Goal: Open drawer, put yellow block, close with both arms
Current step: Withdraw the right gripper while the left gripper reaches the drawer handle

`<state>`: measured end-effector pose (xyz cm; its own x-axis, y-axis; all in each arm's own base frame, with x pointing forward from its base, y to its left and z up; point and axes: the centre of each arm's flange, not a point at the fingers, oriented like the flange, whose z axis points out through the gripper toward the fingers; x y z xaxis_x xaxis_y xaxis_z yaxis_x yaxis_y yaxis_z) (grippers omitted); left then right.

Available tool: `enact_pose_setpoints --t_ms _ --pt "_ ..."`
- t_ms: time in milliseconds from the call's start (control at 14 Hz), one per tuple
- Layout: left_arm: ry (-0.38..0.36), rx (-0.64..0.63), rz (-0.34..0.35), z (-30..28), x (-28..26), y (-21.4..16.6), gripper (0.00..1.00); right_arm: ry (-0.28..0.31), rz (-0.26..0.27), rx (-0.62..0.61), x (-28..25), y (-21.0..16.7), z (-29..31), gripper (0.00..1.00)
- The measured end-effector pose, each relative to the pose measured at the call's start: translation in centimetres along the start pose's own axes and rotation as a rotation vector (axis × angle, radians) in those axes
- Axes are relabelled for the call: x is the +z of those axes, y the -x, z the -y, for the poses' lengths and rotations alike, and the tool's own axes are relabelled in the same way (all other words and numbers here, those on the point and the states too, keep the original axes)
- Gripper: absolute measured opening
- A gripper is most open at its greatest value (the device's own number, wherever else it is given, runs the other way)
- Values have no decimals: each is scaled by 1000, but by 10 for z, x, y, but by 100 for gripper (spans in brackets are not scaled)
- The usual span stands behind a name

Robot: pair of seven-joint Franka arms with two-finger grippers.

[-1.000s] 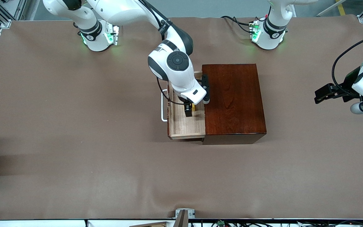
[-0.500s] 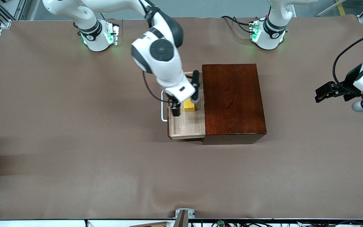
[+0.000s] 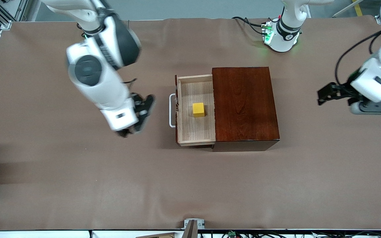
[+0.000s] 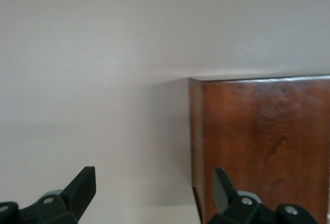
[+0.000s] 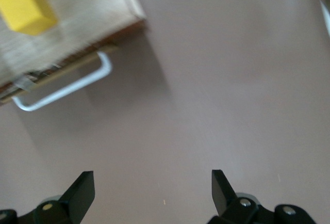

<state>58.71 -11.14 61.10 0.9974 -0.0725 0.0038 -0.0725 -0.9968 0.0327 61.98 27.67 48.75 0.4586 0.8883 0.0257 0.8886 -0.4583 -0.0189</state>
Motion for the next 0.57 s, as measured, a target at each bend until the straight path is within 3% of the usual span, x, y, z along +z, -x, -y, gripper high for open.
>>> enact_pose_setpoints --t_ms 214,571 --pt "50 220 14 -84 3 16 100 14 -13 207 -19 68 -62 100" --pt "127 699 -16 -238 3 67 100 32 -27 386 -52 165 -111 100"
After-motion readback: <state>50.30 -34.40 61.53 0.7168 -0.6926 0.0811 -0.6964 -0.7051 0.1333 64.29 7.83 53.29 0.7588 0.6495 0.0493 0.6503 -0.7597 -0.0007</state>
